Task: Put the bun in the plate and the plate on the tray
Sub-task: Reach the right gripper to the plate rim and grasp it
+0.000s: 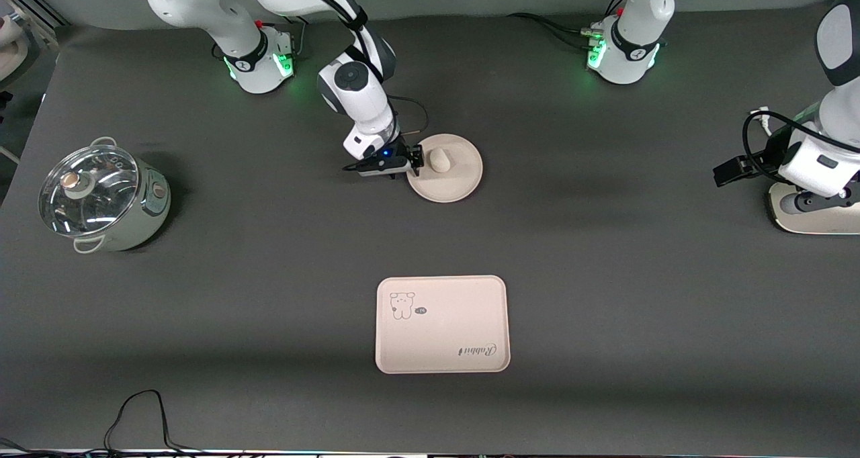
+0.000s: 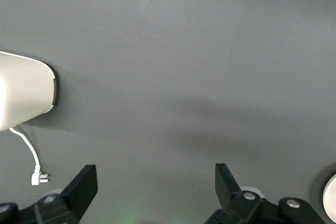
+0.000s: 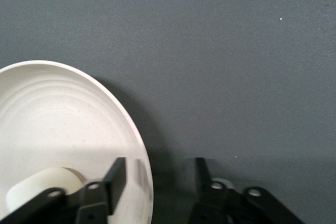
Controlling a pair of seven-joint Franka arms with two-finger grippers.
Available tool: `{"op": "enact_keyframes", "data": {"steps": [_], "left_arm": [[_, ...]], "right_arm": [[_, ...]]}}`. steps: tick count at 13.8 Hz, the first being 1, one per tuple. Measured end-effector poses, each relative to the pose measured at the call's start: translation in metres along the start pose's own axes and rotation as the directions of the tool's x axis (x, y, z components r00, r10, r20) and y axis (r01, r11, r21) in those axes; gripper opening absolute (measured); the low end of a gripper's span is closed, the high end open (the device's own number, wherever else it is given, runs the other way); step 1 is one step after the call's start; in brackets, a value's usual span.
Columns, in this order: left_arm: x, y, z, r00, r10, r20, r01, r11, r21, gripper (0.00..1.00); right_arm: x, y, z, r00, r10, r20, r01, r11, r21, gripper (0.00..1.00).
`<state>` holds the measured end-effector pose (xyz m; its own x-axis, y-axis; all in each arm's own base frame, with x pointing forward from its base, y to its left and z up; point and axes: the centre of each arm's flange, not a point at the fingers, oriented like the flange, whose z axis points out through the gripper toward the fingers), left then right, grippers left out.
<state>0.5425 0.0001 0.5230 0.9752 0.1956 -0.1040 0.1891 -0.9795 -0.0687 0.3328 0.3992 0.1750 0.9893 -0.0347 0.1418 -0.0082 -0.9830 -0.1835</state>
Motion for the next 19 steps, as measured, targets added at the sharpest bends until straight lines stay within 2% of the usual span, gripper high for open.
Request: {"op": "enact_keyframes", "data": {"steps": [2, 4, 5, 6, 10, 12, 15, 19], "left_arm": [[0.0, 0.0, 0.0, 1.0, 0.0, 0.0, 0.0, 1.0, 0.0, 1.0], [0.0, 0.0, 0.0, 1.0, 0.0, 0.0, 0.0, 1.0, 0.0, 1.0], [0.0, 0.0, 0.0, 1.0, 0.0, 0.0, 0.0, 1.0, 0.0, 1.0], [0.0, 0.0, 0.0, 1.0, 0.0, 0.0, 0.0, 1.0, 0.0, 1.0], [0.0, 0.0, 0.0, 1.0, 0.0, -0.001, 0.0, 1.0, 0.0, 1.0], [0.0, 0.0, 0.0, 1.0, 0.0, -0.001, 0.0, 1.0, 0.0, 1.0], [0.0, 0.0, 0.0, 1.0, 0.0, -0.001, 0.0, 1.0, 0.0, 1.0], [0.0, 0.0, 0.0, 1.0, 0.0, -0.001, 0.0, 1.0, 0.0, 1.0]], "right_arm": [[0.0, 0.0, 0.0, 1.0, 0.0, -0.001, 0.0, 1.0, 0.001, 0.3], [0.001, -0.001, -0.001, 1.0, 0.0, -0.004, 0.0, 1.0, 0.004, 0.1], [0.001, -0.002, -0.001, 1.0, 0.0, -0.004, 0.0, 1.0, 0.005, 0.1], [0.001, -0.003, -0.003, 1.0, -0.002, -0.009, 0.002, 1.0, 0.011, 0.05], [0.005, -0.006, -0.008, 1.0, 0.003, -0.016, -0.002, 1.0, 0.021, 0.05], [0.019, -0.007, -0.021, 0.999, 0.023, -0.024, -0.022, 0.999, 0.034, 0.05], [0.05, -0.008, -0.068, 0.997, 0.073, 0.002, -0.073, 0.996, 0.045, 0.04], [0.076, -0.007, -0.131, 0.992, 0.128, -0.011, -0.126, 0.986, 0.109, 0.04]]}}
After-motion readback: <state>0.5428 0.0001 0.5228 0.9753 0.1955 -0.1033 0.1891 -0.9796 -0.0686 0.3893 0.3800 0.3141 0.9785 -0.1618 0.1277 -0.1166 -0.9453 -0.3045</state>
